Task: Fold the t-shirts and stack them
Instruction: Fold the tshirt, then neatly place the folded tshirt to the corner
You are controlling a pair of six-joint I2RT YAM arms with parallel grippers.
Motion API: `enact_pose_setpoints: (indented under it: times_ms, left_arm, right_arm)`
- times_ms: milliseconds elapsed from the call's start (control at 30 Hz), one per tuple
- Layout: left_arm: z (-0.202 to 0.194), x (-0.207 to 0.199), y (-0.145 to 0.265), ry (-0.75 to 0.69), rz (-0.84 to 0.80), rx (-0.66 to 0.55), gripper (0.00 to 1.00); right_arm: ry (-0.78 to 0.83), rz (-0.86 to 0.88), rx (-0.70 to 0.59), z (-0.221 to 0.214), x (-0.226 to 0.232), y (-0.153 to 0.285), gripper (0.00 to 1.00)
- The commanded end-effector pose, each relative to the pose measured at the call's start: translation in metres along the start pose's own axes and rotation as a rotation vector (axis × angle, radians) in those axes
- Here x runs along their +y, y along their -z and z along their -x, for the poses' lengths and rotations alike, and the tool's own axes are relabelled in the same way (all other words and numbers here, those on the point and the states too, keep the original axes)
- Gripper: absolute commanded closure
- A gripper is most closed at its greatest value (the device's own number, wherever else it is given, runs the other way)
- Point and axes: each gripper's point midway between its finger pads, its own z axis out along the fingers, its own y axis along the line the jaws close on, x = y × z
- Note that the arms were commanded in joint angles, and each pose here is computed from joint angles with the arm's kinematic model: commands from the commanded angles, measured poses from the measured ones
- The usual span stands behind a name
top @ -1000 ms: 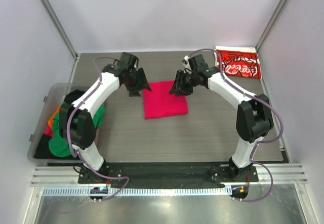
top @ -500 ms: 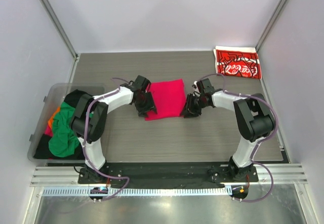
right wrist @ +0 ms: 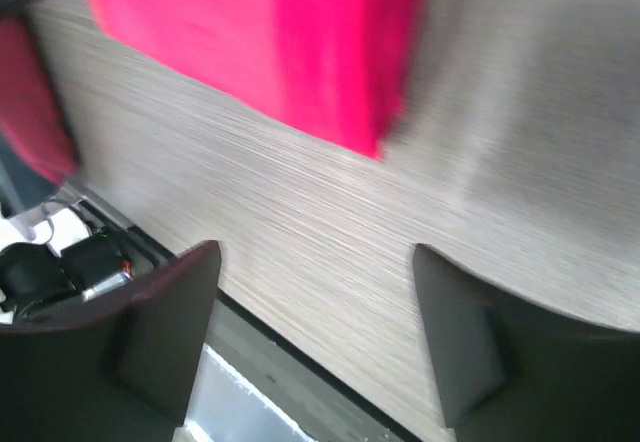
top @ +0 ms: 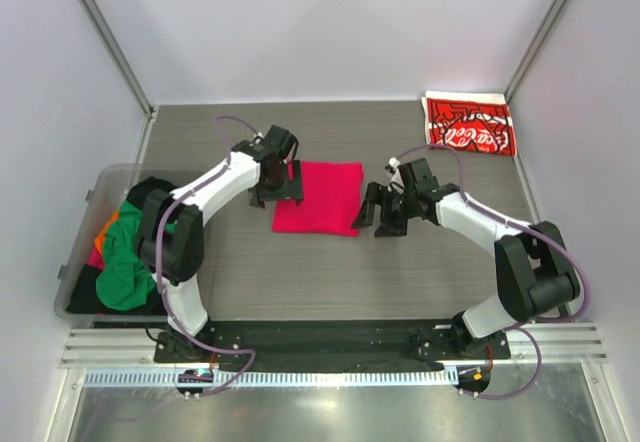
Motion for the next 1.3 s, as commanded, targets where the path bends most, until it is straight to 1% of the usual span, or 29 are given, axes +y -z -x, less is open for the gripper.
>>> enact_pose_setpoints:
  times_ms: [0,67,100,133,200,233,267,300,333,367,400,433,467,533,600,667,833,933,967,1033,1067,1133,1167,1233,1267]
  left_arm:
    - [0.031,0.009,0.073,-0.071,0.015,-0.120,0.10]
    - [0.029,0.014,0.093,-0.075,0.017,-0.125,0.09]
    - [0.031,0.015,0.110,-0.072,0.001,-0.155,0.09]
    - [0.025,0.020,0.117,-0.076,0.008,-0.147,0.09]
    - [0.013,0.031,0.133,-0.077,0.005,-0.170,0.09]
    - [0.008,0.039,0.138,-0.075,0.018,-0.175,0.09]
    - [0.003,0.045,0.142,-0.079,0.024,-0.187,0.10]
    - [-0.010,0.055,0.139,-0.082,0.047,-0.172,0.11]
    - [-0.015,0.063,0.153,-0.074,0.037,-0.217,0.11]
    - [-0.019,0.070,0.156,-0.071,0.054,-0.230,0.11]
    - [-0.030,0.079,0.153,-0.072,0.072,-0.221,0.11]
    - [-0.035,0.085,0.164,-0.061,0.062,-0.257,0.12]
    - [-0.043,0.092,0.161,-0.059,0.075,-0.251,0.12]
    - [-0.050,0.100,0.166,-0.049,0.079,-0.276,0.12]
    - [-0.059,0.110,0.168,-0.035,0.079,-0.308,0.12]
    - [-0.066,0.116,0.168,-0.027,0.072,-0.335,0.12]
    - [-0.060,0.118,0.181,-0.012,0.052,-0.415,0.12]
    - [-0.059,0.119,0.183,-0.011,0.047,-0.434,0.13]
    - [-0.058,0.119,0.183,-0.007,0.048,-0.438,0.13]
    - [-0.057,0.121,0.185,0.002,0.051,-0.455,0.13]
    - [-0.058,0.121,0.185,0.010,0.048,-0.461,0.13]
    - [-0.056,0.122,0.188,0.021,0.037,-0.488,0.12]
    - [-0.057,0.122,0.187,0.026,0.035,-0.494,0.12]
    - [-0.055,0.122,0.191,0.040,0.014,-0.532,0.11]
    - [-0.057,0.125,0.188,0.052,0.020,-0.540,0.11]
  right_arm:
    - [0.103,0.037,-0.128,0.039,0.034,0.030,0.14]
    - [0.096,0.030,-0.157,0.059,0.036,0.030,0.09]
    - [0.089,0.027,-0.161,0.065,0.035,0.029,0.08]
    - [0.077,0.031,-0.157,0.077,0.037,0.024,0.09]
    - [0.061,0.026,-0.172,0.094,0.034,0.022,0.09]
    - [0.069,0.035,-0.197,0.110,0.041,0.025,0.09]
    - [0.055,0.027,-0.190,0.117,0.035,0.018,0.09]
    - [0.047,0.023,-0.197,0.126,0.033,0.017,0.09]
    - [0.059,0.034,-0.225,0.143,0.041,0.020,0.10]
    - [0.046,0.021,-0.204,0.147,0.033,0.009,0.10]
    - [0.054,0.032,-0.222,0.161,0.039,0.010,0.11]
    - [0.049,0.027,-0.217,0.165,0.037,0.007,0.12]
    - [0.037,0.012,-0.191,0.167,0.027,-0.008,0.14]
    - [0.040,0.000,-0.200,0.179,0.025,-0.014,0.16]
    - [0.027,-0.026,-0.180,0.181,0.012,-0.029,0.18]
    - [0.025,-0.029,-0.169,0.184,0.008,-0.038,0.20]
    - [0.026,-0.027,-0.127,0.182,-0.011,-0.069,0.27]
    - [0.037,-0.007,-0.091,0.176,-0.019,-0.087,0.35]
    - [0.036,0.001,-0.084,0.175,-0.020,-0.090,0.40]
    - [0.041,0.030,-0.073,0.169,-0.023,-0.098,0.44]
    - [0.034,0.066,-0.057,0.164,-0.020,-0.101,0.48]
    - [0.036,0.101,-0.053,0.159,-0.021,-0.107,0.52]
    - [0.029,0.130,-0.041,0.155,-0.019,-0.109,0.60]
    - [0.037,0.158,-0.038,0.150,-0.019,-0.112,0.71]
    - [0.049,0.167,-0.038,0.150,-0.018,-0.111,0.86]
